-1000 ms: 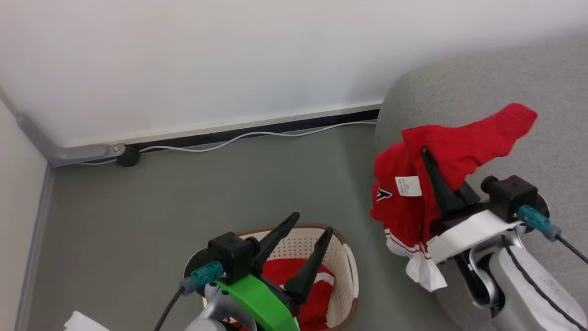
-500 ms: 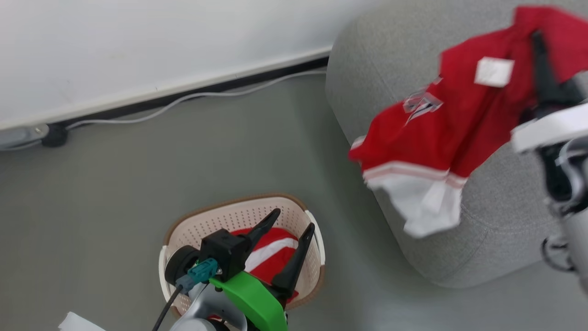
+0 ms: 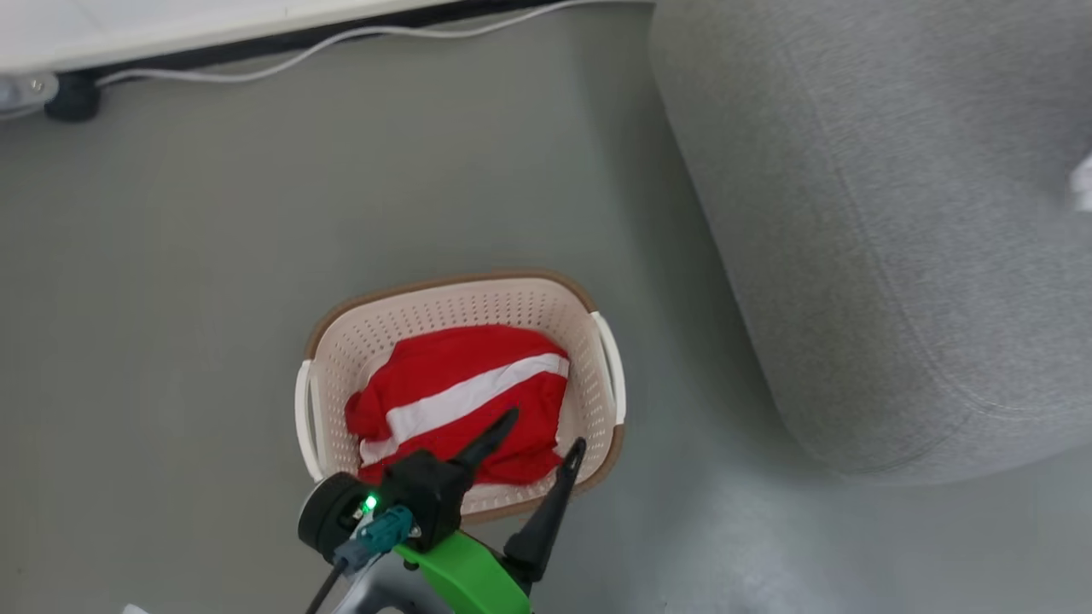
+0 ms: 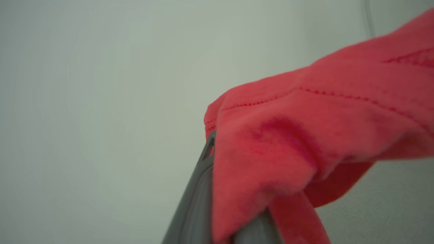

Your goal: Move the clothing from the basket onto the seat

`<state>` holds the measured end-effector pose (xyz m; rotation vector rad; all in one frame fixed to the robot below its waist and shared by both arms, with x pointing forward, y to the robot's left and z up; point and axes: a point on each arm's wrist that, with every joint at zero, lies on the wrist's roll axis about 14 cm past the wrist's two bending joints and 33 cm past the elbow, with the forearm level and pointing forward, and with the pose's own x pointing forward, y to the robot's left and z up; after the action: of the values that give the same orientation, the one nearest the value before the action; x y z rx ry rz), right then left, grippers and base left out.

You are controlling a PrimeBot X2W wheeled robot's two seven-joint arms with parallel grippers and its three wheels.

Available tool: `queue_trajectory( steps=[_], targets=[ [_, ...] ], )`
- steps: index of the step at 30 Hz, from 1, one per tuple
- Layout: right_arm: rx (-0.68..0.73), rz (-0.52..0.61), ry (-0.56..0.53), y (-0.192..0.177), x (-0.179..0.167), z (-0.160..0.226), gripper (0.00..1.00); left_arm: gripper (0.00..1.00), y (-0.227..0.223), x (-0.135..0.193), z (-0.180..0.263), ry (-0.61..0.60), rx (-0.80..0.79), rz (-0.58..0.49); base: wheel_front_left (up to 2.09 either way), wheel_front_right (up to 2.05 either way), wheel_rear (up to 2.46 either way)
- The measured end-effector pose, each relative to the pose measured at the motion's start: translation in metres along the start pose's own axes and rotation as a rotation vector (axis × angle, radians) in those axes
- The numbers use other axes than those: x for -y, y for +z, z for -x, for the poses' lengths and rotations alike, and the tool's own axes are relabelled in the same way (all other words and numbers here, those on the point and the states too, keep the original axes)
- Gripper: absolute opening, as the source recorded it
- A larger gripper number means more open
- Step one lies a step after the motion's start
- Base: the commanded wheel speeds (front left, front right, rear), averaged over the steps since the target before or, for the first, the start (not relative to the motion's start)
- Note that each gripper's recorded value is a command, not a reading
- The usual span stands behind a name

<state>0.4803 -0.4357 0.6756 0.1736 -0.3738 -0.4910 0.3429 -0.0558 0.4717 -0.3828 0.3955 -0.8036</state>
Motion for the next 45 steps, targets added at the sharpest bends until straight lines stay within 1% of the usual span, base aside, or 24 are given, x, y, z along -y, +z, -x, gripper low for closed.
queue_trajectory(
  steps=[4,8,11,13,16,19,22,23,24,29,31,33,35,37,40,42,43,44,45],
  targets=[
    [0.065,0.053,-0.007,0.017,-0.001,-0.032,0.0,1.0,0.0,-0.013,0.002,0.019,0.002,0.01,0.0,0.0,0.0],
    [0.117,0.059,0.035,0.02,-0.028,-0.059,0.0,1.0,0.0,-0.032,0.003,0.06,0.008,0.023,0.0,0.0,0.0],
    [0.114,0.073,0.08,0.006,-0.052,-0.073,0.0,1.0,-0.003,-0.052,0.004,0.1,-0.001,0.017,0.0,0.0,0.0],
    [0.095,0.095,0.097,-0.009,-0.061,-0.079,0.0,1.0,-0.006,-0.063,0.004,0.121,-0.011,0.004,0.0,0.0,0.0],
    [0.066,0.148,0.115,-0.03,-0.067,-0.087,0.0,1.0,-0.004,-0.075,-0.001,0.132,0.004,0.007,0.0,0.0,0.0],
    [0.041,0.168,0.117,-0.05,-0.068,-0.093,0.0,1.0,-0.009,-0.084,-0.006,0.138,-0.002,0.025,0.0,0.0,0.0],
    [-0.004,0.201,0.101,-0.075,-0.059,-0.096,0.0,1.0,-0.016,-0.092,-0.01,0.136,-0.018,0.029,0.0,0.0,0.0],
    [-0.004,0.201,0.101,-0.075,-0.059,-0.096,0.0,1.0,-0.016,-0.092,-0.01,0.136,-0.018,0.029,0.0,0.0,0.0],
    [-0.028,0.221,0.093,-0.085,-0.054,-0.096,0.0,1.0,-0.017,-0.096,-0.012,0.136,-0.018,0.031,0.0,0.0,0.0],
    [-0.156,0.383,0.076,-0.139,-0.029,-0.085,0.0,1.0,-0.026,-0.112,-0.025,0.133,-0.023,0.025,0.0,0.0,0.0],
    [-0.193,0.452,0.075,-0.152,-0.018,-0.078,0.0,1.0,-0.031,-0.115,-0.03,0.125,-0.032,0.016,0.0,0.0,0.0],
    [-0.221,0.492,0.057,-0.158,-0.006,-0.074,0.0,1.0,-0.035,-0.116,-0.035,0.112,-0.039,0.021,0.0,0.0,0.0],
    [-0.257,0.518,0.042,-0.166,0.005,-0.069,0.0,1.0,-0.039,-0.115,-0.041,0.094,-0.04,0.029,0.0,0.0,0.0],
    [-0.324,0.541,0.026,-0.185,0.017,-0.056,0.0,1.0,-0.042,-0.112,-0.047,0.073,-0.043,0.037,0.0,0.0,0.0],
    [-0.417,0.519,-0.046,-0.209,0.042,-0.032,0.0,1.0,-0.048,-0.105,-0.055,0.031,-0.05,0.056,0.0,0.0,0.0],
    [-0.467,0.504,-0.095,-0.218,0.058,-0.019,0.0,1.0,-0.048,-0.101,-0.057,0.019,-0.048,0.066,0.0,0.0,0.0],
    [-0.481,0.496,-0.121,-0.218,0.066,-0.015,0.23,1.0,-0.047,-0.099,-0.058,0.016,-0.045,0.073,0.0,0.0,0.0],
    [-0.495,0.491,-0.145,-0.218,0.074,-0.011,0.4,1.0,-0.045,-0.097,-0.058,0.012,-0.04,0.08,0.0,0.0,0.0],
    [-0.504,0.488,-0.163,-0.217,0.08,-0.008,1.0,1.0,-0.044,-0.095,-0.058,0.009,-0.035,0.091,0.0,0.0,0.0]
  ],
)
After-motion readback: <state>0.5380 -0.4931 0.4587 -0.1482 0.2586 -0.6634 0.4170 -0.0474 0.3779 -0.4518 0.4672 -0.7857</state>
